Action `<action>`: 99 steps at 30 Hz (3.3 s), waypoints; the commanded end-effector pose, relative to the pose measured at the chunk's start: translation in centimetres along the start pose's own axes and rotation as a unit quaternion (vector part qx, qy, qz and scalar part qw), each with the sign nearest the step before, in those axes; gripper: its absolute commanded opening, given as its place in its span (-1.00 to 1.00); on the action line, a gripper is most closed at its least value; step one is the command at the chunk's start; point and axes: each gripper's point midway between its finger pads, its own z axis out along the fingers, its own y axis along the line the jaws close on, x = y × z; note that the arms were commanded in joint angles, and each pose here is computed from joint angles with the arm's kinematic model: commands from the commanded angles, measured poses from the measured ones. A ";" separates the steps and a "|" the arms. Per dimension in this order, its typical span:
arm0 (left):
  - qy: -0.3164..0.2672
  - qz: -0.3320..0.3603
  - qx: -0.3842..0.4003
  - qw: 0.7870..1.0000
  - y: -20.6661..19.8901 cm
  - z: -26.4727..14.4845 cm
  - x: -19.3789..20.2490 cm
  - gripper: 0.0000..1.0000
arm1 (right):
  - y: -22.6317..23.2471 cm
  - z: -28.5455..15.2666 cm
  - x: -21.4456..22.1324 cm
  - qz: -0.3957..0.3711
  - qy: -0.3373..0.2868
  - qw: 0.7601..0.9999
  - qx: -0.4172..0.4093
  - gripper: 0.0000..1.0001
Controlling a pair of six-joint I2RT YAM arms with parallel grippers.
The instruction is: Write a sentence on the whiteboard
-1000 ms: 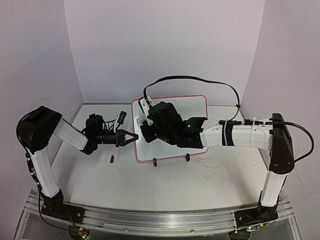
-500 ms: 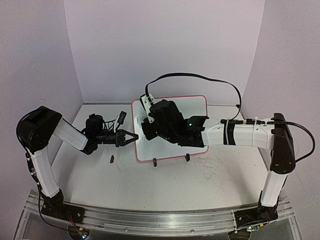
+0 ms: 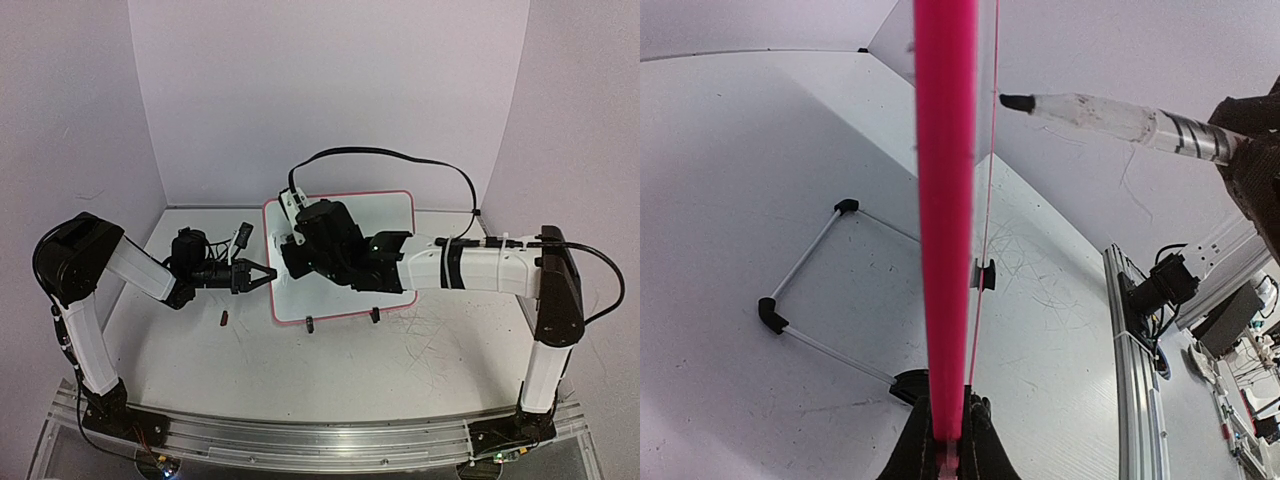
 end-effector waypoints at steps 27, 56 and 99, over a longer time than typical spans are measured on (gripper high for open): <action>-0.015 0.028 -0.006 0.999 -0.2 0.0 -0.9 -1.00 | -0.8 0.6 -0.6 0.013 -0.003 1.000 0.025 -1.00; -0.014 0.028 -0.006 1.000 -0.2 0.0 -0.9 -1.00 | 1.1 1.1 1.1 0.018 0.021 1.000 -0.012 -1.00; -0.016 0.030 -0.005 0.999 -0.4 -0.1 -1.1 -1.00 | 1.7 0.5 4.9 0.025 0.067 0.997 -0.010 -1.00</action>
